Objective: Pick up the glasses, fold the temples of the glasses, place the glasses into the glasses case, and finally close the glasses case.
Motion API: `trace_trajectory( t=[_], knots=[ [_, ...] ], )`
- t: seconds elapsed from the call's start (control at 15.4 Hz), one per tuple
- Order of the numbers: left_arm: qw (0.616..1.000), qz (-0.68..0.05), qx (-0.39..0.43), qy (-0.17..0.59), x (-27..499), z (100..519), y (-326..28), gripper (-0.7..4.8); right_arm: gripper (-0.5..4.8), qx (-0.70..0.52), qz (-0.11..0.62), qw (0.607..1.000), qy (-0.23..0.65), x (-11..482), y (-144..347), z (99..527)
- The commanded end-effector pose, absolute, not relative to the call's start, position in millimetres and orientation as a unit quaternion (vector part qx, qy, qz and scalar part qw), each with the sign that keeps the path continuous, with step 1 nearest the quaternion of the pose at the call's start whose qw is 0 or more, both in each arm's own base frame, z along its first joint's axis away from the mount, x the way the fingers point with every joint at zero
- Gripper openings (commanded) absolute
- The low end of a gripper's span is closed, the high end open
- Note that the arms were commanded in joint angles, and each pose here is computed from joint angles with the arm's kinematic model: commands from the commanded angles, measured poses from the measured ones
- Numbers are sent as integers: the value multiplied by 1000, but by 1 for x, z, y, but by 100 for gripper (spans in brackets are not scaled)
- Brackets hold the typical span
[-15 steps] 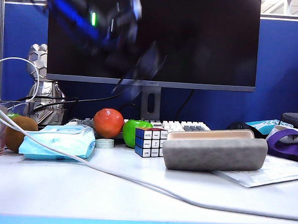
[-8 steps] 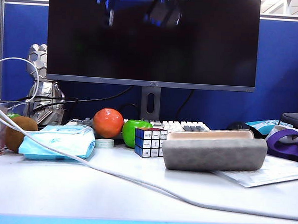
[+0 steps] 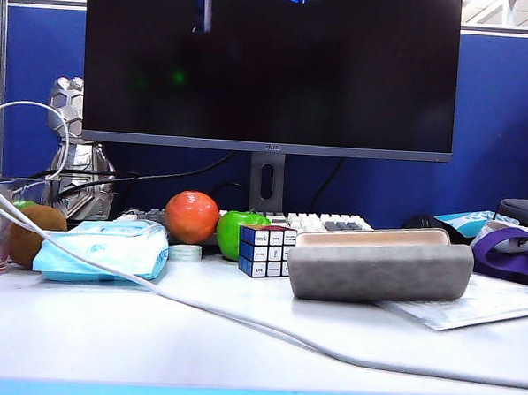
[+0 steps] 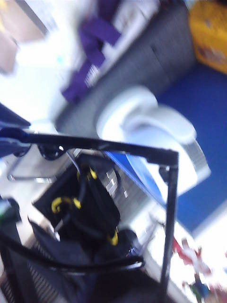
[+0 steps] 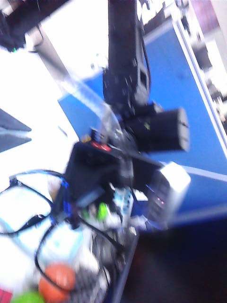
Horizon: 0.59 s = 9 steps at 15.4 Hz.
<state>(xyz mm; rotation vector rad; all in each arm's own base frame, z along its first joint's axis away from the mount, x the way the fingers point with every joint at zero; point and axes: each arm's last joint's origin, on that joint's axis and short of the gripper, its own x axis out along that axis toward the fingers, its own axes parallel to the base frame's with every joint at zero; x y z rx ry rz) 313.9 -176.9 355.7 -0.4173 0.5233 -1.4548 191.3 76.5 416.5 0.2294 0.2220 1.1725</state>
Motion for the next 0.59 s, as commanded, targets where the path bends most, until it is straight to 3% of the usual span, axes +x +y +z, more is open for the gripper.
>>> trace_trajectory(
  t=[0.07, 0.59],
  knots=[
    [679, -673, -202, 212, 310, 369, -183, -7, -5, 109, 572, 806, 108, 193, 83, 416],
    [663, -693, -198, 202, 301, 373, -198, -6, -5, 104, 594, 792, 97, 198, 98, 415]
  ],
)
